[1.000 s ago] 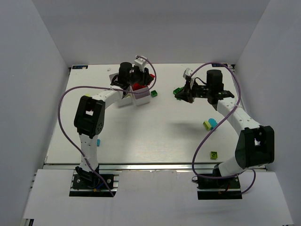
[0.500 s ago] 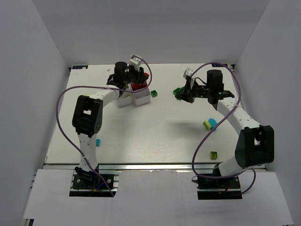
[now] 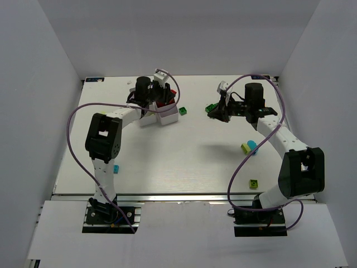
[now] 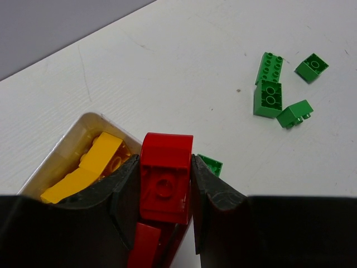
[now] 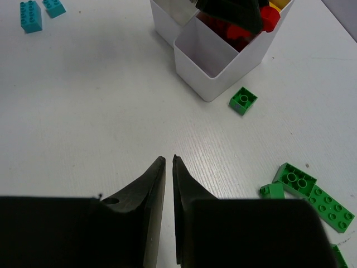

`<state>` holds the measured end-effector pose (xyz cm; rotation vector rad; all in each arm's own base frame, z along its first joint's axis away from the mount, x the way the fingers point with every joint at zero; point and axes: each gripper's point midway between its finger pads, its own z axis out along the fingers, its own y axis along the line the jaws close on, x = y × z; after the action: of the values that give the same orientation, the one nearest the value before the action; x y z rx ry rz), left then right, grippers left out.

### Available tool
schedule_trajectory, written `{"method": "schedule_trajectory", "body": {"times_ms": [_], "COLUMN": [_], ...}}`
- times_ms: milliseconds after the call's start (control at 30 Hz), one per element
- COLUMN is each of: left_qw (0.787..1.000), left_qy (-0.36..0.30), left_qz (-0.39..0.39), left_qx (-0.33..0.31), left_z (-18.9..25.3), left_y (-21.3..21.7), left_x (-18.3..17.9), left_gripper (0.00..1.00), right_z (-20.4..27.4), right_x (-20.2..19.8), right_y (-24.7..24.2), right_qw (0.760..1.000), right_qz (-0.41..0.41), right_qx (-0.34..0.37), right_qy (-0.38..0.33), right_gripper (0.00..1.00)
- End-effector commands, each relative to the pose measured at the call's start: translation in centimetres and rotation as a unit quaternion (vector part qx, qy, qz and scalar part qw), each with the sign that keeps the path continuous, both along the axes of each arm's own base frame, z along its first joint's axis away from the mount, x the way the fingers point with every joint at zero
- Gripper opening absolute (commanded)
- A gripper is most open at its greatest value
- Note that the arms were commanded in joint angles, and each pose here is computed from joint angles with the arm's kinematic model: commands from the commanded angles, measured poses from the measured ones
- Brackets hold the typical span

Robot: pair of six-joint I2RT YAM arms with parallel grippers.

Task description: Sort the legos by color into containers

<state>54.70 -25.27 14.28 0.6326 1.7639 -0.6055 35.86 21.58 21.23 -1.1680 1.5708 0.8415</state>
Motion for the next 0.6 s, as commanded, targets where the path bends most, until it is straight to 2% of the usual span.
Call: {"method": "schedule_trajectory", "body": {"times_ms": [0, 67, 300, 567], "left_qw": [0.999, 0.998, 0.998, 0.997], "left_qy": [-0.042, -0.05, -0.054, -0.066], "left_qz": [0.015, 0.022, 0.033, 0.035], "left_qx": [-0.007, -0.005, 0.0, -0.009], "left_z": [4.0, 4.6, 4.8, 6.4], "left_y": [0.8, 1.1, 1.6, 1.5], "left_x": [-0.4, -0.3, -0.5, -0.5], "left_gripper": [0.42, 0.5, 0.62, 0.64], "right_z": [1.6, 1.6, 1.7, 1.7], "right_x": [0.5, 0.5, 0.6, 0.4], "right_y": [0.0, 0.1, 0.1, 0.1], "right_qw": [1.0, 1.0, 1.0, 1.0], "right_qz": [0.005, 0.007, 0.008, 0.008], "right_qx": [0.006, 0.006, 0.008, 0.007], "right_qy": [-0.025, -0.025, -0.025, -0.024], "right_gripper": [0.16, 0.17, 0.17, 0.17]}}
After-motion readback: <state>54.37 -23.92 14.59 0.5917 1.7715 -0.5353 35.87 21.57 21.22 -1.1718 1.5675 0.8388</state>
